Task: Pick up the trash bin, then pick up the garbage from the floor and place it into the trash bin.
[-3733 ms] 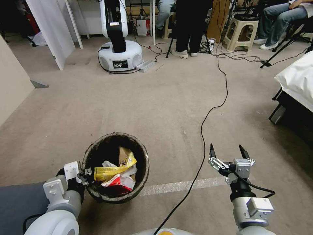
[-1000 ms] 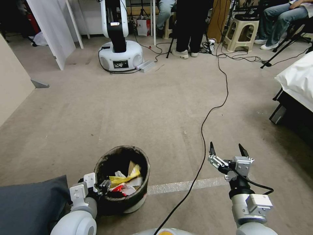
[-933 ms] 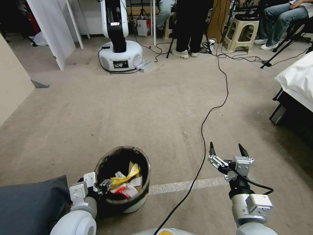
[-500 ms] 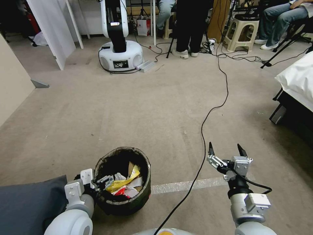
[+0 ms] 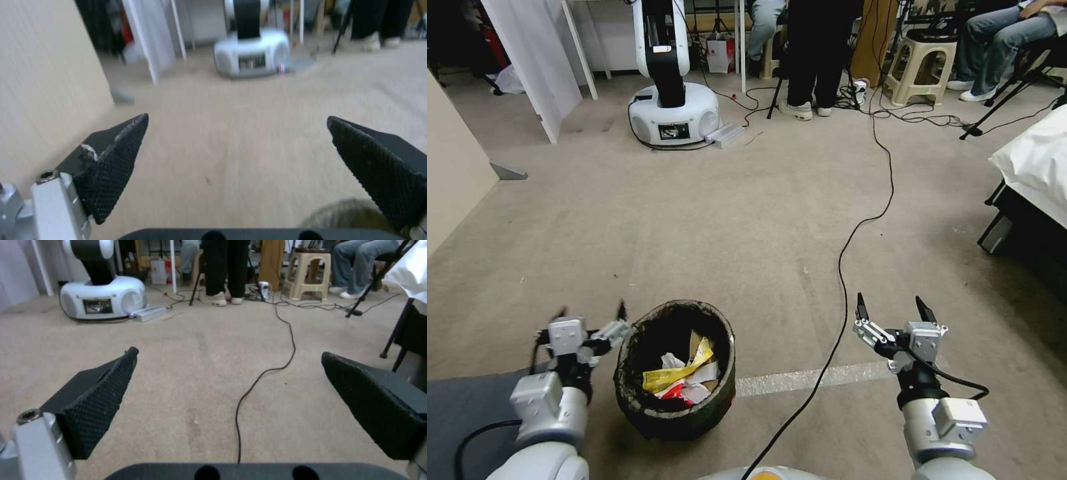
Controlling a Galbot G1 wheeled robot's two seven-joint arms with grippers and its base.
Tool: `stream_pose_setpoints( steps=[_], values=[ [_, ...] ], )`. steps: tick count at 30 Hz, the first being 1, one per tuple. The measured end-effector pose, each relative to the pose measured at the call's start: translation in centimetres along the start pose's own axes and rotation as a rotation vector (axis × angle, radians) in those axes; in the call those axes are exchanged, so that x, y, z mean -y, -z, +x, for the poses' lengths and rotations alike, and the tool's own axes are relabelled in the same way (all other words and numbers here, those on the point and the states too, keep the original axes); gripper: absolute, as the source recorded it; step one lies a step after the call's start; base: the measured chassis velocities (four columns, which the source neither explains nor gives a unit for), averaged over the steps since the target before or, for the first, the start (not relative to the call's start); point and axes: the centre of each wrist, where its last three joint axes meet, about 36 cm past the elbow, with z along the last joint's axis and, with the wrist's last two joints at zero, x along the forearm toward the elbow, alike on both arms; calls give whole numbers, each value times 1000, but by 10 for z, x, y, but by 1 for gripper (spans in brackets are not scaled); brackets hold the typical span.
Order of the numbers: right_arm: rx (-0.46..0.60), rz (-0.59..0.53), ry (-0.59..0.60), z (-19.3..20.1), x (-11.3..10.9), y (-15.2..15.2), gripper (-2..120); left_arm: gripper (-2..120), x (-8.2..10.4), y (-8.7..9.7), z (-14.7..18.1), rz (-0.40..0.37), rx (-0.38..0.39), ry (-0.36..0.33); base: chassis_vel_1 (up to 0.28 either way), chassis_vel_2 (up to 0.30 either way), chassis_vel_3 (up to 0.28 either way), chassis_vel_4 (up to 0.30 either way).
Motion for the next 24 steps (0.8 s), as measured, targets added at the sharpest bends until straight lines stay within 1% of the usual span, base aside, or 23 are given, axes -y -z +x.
stream_pose_setpoints(
  steps=[1, 2, 4, 6, 7, 9, 10, 12, 13, 16, 24],
  values=[
    [3, 4, 3, 2, 0, -1, 100, 100, 1, -3, 6, -9, 33, 4, 0, 0, 0, 0],
    [3, 4, 3, 2, 0, -1, 100, 100, 1, -3, 6, -9, 33, 4, 0, 0, 0, 0],
    [7, 19, 5, 9, 2, -3, 100, 100, 3, -11, 19, -14, 78, 34, 0, 0, 0, 0],
    [7, 24, 5, 11, 2, -3, 100, 100, 4, -13, 23, -11, 84, 45, 0, 0, 0, 0],
    [7, 31, 3, 15, 3, -2, 100, 100, 5, -16, 28, -8, 86, 62, 0, 0, 0, 0],
    [10, 40, 0, 22, 5, -1, 100, 100, 5, -22, 38, -4, 86, 93, 0, 0, 0, 0],
    [10, 40, 0, 22, 5, -1, 100, 100, 5, -22, 38, -4, 86, 93, 0, 0, 0, 0],
    [23, 59, -2, 29, 9, -1, 100, 100, 3, -25, 48, 0, 74, 105, 0, 0, 0, 0],
    [23, 59, -2, 29, 9, -1, 100, 100, 3, -25, 48, 0, 74, 105, 0, 0, 0, 0],
    [30, 73, -4, 37, 13, -4, 100, 100, 2, -30, 64, -3, 46, 100, 0, 0, 0, 0],
    [45, 84, -5, 39, 12, -4, 100, 100, 0, -34, 72, -9, 26, 91, 0, 0, 0, 0]
  ],
)
